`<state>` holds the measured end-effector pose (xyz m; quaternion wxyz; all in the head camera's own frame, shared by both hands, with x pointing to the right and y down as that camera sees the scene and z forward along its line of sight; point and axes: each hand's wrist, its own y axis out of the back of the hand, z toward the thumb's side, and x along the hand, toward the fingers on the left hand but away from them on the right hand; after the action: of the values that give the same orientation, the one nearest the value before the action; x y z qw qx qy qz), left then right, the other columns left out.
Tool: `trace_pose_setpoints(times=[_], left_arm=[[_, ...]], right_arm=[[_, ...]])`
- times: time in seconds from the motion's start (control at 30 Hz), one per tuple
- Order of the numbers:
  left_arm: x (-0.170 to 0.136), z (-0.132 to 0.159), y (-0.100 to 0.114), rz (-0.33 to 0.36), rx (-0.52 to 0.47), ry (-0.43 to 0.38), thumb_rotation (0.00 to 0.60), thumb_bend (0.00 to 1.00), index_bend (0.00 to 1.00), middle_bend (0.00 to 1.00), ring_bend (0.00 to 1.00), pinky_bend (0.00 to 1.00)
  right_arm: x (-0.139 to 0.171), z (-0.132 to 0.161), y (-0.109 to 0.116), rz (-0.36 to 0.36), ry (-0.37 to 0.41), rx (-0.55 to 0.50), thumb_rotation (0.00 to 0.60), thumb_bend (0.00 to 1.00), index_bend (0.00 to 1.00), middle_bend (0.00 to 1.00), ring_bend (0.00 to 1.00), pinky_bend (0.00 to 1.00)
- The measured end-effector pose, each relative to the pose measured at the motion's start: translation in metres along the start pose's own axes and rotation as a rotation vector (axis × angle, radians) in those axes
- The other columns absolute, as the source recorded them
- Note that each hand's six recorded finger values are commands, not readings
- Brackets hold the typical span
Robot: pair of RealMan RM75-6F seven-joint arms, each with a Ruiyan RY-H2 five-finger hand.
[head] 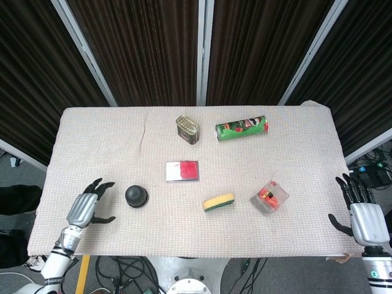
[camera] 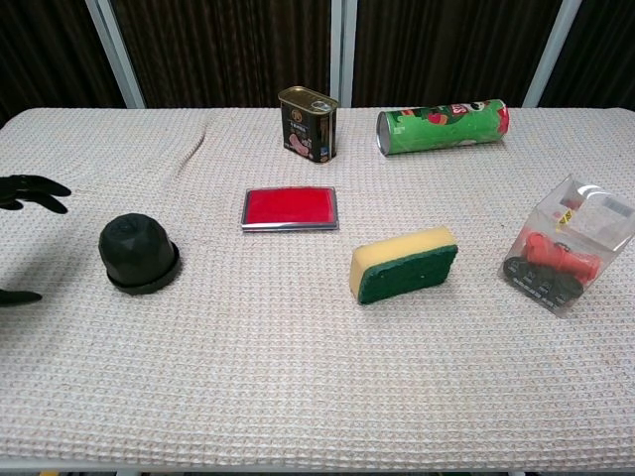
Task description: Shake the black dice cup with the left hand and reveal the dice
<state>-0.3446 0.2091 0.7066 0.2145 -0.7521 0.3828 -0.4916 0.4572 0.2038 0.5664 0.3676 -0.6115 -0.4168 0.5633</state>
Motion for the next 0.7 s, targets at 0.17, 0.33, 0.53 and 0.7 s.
trace_pose_setpoints(times=[0.17,0.33,0.53,0.7], left_arm=[[0.007,0.007,-0.011,-0.032,-0.029,-0.025,0.6,0.02,0.14,0.2,0.03,0.13],[0.016,0.019,-0.017,-0.02,-0.032,-0.063,0.6,0.02,0.14,0.2,0.03,0.13],[0.024,0.023,-0.025,-0.026,0.001,-0.065,0.6,0.02,0.14,0.2,0.03,0.13],[0.035,0.026,-0.033,-0.042,0.022,-0.056,0.6,0.02,0.14,0.2,0.03,0.13]], right_arm=[[0.0,0.001,-0.002,0.01,-0.002,0.004,0.6,0.15,0.0,0.0,0.0,0.0],[0.0,0.003,-0.005,0.018,0.005,0.007,0.6,0.15,0.0,0.0,0.0,0.0],[0.001,0.001,-0.01,0.032,0.001,0.008,0.6,0.15,0.0,0.0,0.0,0.0],[0.001,-0.001,-0.014,0.043,-0.004,0.008,0.6,0.15,0.0,0.0,0.0,0.0]])
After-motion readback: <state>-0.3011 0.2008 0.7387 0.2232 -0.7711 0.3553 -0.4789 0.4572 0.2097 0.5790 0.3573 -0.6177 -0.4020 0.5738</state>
